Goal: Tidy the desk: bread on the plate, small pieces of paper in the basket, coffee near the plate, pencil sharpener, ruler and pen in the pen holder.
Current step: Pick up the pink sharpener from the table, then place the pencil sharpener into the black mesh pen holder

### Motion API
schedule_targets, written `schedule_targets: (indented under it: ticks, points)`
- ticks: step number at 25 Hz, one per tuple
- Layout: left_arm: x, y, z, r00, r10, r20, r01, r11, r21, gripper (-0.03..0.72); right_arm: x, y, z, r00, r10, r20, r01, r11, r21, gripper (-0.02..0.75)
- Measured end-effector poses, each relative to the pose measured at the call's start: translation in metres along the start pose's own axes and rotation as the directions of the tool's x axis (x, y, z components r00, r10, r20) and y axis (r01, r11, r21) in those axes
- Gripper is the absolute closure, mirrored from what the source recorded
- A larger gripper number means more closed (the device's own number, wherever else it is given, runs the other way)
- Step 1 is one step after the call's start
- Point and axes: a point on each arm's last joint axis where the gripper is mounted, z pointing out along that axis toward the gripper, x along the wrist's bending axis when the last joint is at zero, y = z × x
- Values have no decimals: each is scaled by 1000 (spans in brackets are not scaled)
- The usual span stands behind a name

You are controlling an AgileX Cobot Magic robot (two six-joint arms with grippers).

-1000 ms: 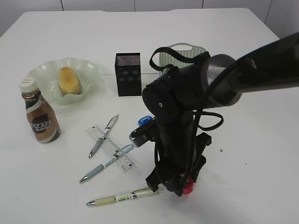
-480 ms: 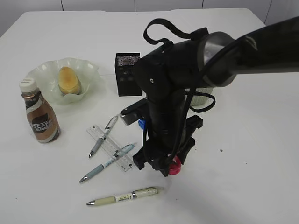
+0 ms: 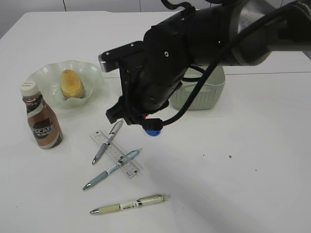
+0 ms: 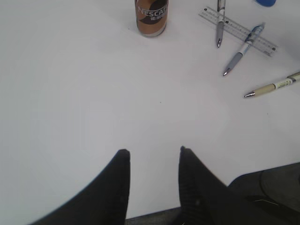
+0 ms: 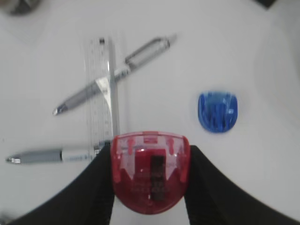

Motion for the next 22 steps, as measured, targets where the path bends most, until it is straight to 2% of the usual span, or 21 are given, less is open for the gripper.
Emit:
schedule_targets:
  ticks: [5,8,13,16,22]
  points:
    - [0,0,0,1000,0,0,0,1000,0,433,-1,28,-8,998,-59,21,62,964,-259,428]
    - [0,0,0,1000,0,0,0,1000,0,433,1,44,-14,995,-96,29,100,898,-428,428]
    - [1,0,0,1000,3,-9,-3,1000,-3,433,4,64,-27,992,-124,16,104,748,-656,428]
    - [2,0,0,1000,7,-22,-7,1000,-2,433,-2,72,-29,995,-97,-3,65,686,-724,428]
    - [3,0,0,999,11,-35,-11,1000,-3,433,-38,85,-17,1000,-6,2,6,650,-760,428]
